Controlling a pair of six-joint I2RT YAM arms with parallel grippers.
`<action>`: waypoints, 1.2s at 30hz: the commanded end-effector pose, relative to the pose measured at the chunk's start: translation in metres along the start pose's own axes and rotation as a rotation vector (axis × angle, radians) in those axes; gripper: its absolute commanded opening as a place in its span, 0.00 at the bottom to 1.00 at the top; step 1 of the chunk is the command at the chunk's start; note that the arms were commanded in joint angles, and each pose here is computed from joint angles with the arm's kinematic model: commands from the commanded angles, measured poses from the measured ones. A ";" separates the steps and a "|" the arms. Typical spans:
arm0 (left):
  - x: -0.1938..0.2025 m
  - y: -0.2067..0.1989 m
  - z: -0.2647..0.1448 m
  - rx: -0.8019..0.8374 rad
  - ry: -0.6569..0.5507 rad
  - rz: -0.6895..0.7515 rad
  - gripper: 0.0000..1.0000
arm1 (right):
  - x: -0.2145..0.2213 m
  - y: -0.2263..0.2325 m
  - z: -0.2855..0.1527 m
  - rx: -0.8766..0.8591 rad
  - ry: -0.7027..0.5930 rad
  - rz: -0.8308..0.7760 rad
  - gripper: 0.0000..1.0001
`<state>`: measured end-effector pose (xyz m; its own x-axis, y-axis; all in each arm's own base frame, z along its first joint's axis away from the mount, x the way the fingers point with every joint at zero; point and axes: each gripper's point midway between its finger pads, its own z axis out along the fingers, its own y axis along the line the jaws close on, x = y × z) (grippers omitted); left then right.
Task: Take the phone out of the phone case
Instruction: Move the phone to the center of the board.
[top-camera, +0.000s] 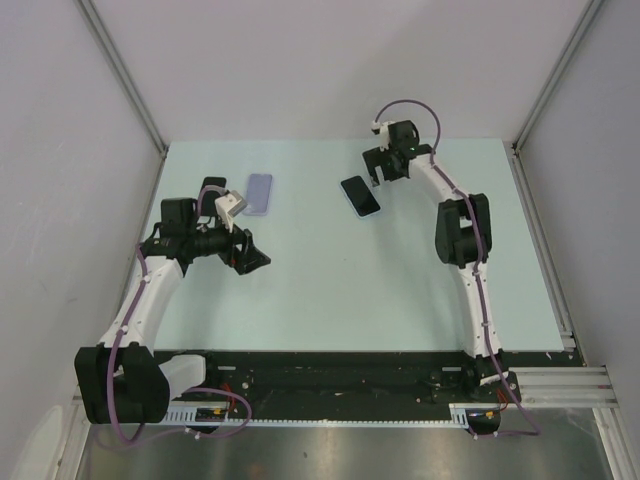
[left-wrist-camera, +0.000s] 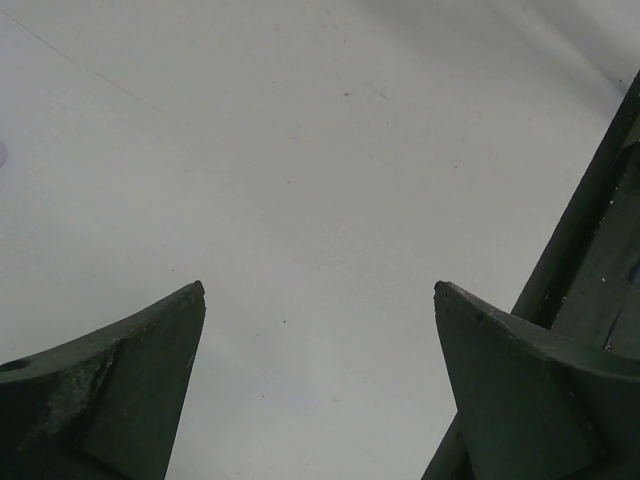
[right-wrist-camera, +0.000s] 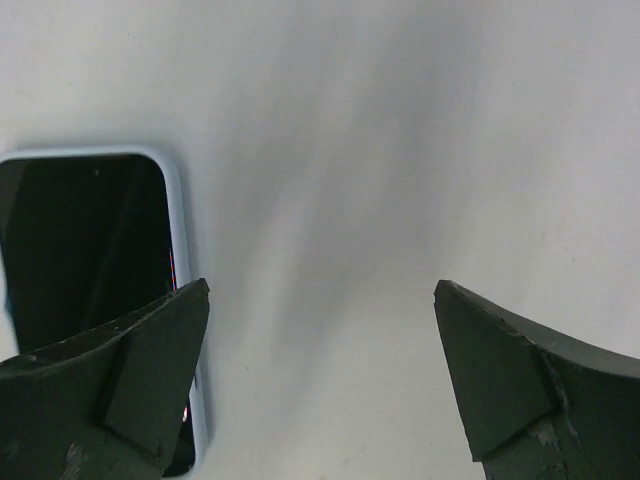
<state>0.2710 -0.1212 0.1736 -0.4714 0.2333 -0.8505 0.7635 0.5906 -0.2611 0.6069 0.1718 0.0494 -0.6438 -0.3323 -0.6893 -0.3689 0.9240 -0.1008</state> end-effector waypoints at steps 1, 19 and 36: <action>-0.006 -0.007 -0.003 0.031 -0.037 0.048 1.00 | -0.032 0.023 -0.057 -0.197 -0.051 0.029 1.00; -0.006 -0.007 -0.002 0.040 -0.037 0.041 1.00 | 0.003 0.090 -0.029 -0.343 0.082 -0.024 1.00; -0.005 -0.007 -0.001 0.047 -0.036 0.041 1.00 | 0.037 0.099 -0.019 -0.277 0.206 -0.120 1.00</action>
<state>0.2682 -0.1239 0.1739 -0.4715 0.2267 -0.8522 0.7712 0.5747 -0.2738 0.5407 0.2447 0.0319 -0.7034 -0.4366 -0.5610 -0.5791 0.8096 0.0961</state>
